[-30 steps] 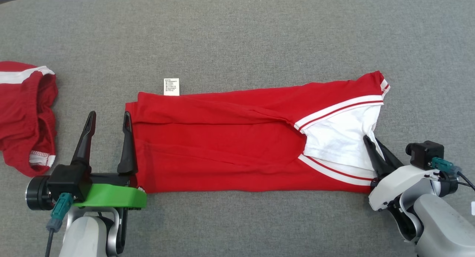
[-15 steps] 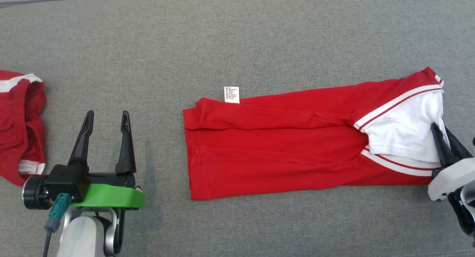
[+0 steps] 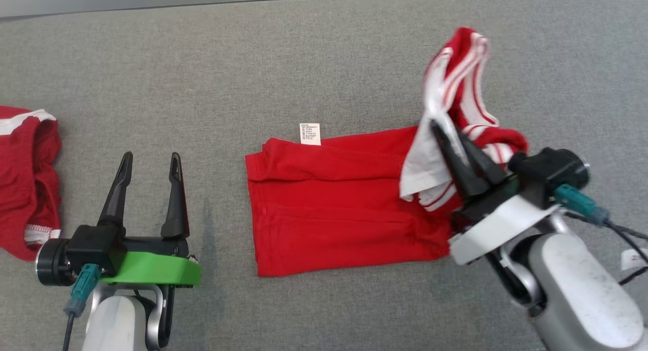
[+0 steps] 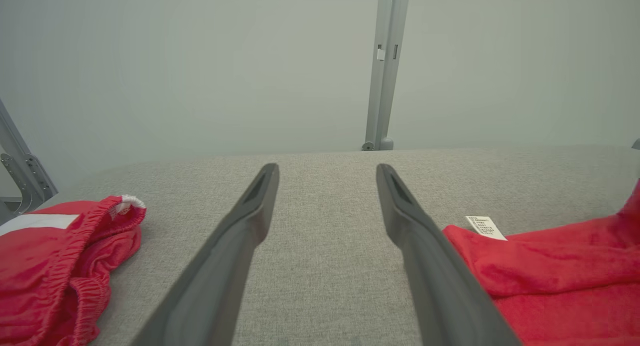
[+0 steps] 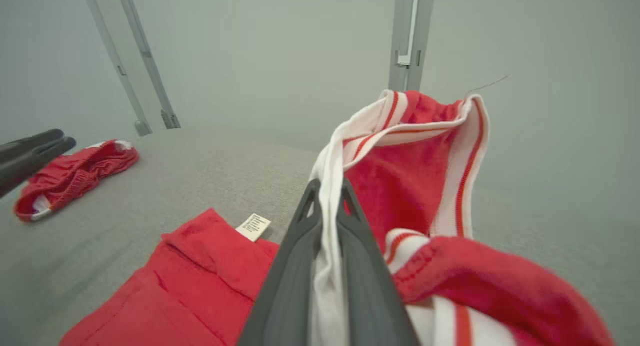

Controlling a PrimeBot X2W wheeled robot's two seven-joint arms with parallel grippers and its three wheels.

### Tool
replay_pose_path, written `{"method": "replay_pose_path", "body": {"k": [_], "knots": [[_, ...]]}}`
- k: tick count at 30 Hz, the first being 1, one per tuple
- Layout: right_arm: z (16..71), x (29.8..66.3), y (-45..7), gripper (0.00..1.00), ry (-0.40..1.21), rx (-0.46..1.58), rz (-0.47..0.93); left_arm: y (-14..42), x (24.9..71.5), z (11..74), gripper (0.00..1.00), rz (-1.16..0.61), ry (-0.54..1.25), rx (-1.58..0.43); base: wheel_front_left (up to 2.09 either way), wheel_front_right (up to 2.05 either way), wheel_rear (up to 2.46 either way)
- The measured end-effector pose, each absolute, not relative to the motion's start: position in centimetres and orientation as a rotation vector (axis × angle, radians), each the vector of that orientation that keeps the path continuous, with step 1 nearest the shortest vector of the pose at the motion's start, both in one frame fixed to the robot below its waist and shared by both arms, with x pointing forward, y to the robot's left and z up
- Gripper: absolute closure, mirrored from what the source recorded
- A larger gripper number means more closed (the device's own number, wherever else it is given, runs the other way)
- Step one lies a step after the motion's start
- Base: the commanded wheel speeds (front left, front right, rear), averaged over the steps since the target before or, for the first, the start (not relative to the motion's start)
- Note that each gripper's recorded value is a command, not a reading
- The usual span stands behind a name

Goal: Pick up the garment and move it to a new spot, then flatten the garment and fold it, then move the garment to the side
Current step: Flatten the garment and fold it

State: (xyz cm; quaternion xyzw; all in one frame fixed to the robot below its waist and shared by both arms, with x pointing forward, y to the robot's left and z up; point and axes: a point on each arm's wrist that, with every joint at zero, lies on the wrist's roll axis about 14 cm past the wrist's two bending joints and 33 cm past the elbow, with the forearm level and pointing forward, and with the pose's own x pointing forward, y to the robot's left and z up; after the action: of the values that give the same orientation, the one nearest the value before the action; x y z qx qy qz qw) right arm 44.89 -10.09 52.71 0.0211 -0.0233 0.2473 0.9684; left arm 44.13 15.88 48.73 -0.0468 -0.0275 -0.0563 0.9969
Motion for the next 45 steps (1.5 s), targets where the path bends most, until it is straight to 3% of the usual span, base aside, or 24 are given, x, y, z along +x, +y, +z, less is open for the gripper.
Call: {"method": "replay_pose_path", "body": {"k": [4,9,17,18,19,25,30,36,45], "knots": [[53.7,43.5,-3.0,1.00,-0.043,0.130,0.650,15.8,44.1,48.8,0.00,-0.117,-0.055,-0.096,0.00,0.00,0.00],[51.0,41.9,3.0,1.00,0.070,0.192,0.777,16.0,44.0,48.7,0.00,-0.112,-0.051,-0.099,0.00,0.00,0.00],[45.8,40.7,6.8,1.00,0.225,0.240,0.846,16.5,43.5,47.9,0.00,-0.091,-0.026,-0.102,0.00,0.00,0.00],[45.5,40.8,6.9,0.59,0.225,0.239,0.848,16.5,43.5,47.8,0.00,-0.089,-0.022,-0.103,0.00,0.00,0.00],[45.5,40.9,7.0,0.00,0.223,0.243,0.851,16.6,43.5,47.6,0.00,-0.088,-0.019,-0.100,0.00,0.00,0.00],[48.6,41.2,8.0,0.00,0.095,0.278,0.893,16.4,43.8,47.5,0.00,-0.093,-0.016,-0.089,0.00,0.00,0.00],[53.2,42.5,5.7,0.00,-0.082,0.298,0.855,16.2,44.1,47.7,0.00,-0.097,-0.023,-0.092,0.00,0.00,0.00],[55.3,44.8,-1.4,0.00,-0.187,0.261,0.649,15.7,44.4,47.9,0.00,-0.107,-0.031,-0.088,0.00,0.00,0.00],[51.9,45.9,-12.9,0.00,-0.114,0.167,0.304,15.6,44.5,48.6,0.00,-0.108,-0.052,-0.079,0.00,0.00,0.00]]}}
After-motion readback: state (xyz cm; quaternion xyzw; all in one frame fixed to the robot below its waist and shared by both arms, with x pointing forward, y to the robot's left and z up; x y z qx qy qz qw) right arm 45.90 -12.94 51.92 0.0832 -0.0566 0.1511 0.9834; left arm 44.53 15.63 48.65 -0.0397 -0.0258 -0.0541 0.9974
